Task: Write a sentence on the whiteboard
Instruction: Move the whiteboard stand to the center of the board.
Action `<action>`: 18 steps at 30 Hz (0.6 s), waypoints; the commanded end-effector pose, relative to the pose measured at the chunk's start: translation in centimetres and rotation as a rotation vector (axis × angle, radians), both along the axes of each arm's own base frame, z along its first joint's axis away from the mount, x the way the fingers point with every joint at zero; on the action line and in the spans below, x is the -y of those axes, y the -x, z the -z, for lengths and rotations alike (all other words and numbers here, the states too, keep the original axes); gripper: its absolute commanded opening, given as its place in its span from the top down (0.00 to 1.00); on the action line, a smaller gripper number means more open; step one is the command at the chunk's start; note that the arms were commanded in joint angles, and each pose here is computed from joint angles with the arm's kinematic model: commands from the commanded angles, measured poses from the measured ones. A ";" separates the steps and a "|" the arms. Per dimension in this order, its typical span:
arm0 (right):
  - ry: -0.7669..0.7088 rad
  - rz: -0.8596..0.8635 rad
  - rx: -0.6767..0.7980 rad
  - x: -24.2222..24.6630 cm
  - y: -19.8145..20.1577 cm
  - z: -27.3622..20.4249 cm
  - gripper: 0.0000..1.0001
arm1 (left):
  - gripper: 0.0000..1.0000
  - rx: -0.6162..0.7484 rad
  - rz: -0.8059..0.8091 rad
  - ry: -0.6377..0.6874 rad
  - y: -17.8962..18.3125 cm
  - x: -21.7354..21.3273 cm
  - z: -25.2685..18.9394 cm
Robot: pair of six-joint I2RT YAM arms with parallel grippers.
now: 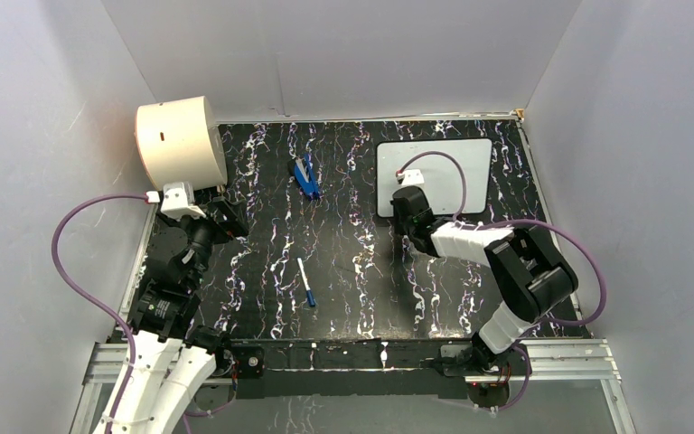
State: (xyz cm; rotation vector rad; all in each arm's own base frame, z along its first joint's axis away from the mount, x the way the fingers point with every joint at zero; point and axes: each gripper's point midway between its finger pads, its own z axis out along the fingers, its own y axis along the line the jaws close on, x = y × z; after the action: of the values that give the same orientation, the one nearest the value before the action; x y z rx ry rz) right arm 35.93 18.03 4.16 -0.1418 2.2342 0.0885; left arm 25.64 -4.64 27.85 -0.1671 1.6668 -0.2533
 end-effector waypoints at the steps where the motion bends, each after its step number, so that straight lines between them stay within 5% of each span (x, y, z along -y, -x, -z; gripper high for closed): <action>1: -0.091 -0.159 -0.005 -4.5 2.6 -1.1 1.00 | 0.05 0.025 -0.001 -0.004 -0.4 0.0 -0.6; 18: -0.089 -0.307 0.013 -10.0 7.5 -1.2 1.00 | 0.04 -0.030 0.048 0.023 -0.8 1.3 0.5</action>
State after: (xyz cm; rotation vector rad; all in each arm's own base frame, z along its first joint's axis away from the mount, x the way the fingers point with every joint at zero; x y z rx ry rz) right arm 29.65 25.75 4.36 -0.4306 2.2039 0.2406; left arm 26.27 -5.00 26.84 -0.1734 1.7075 -0.2592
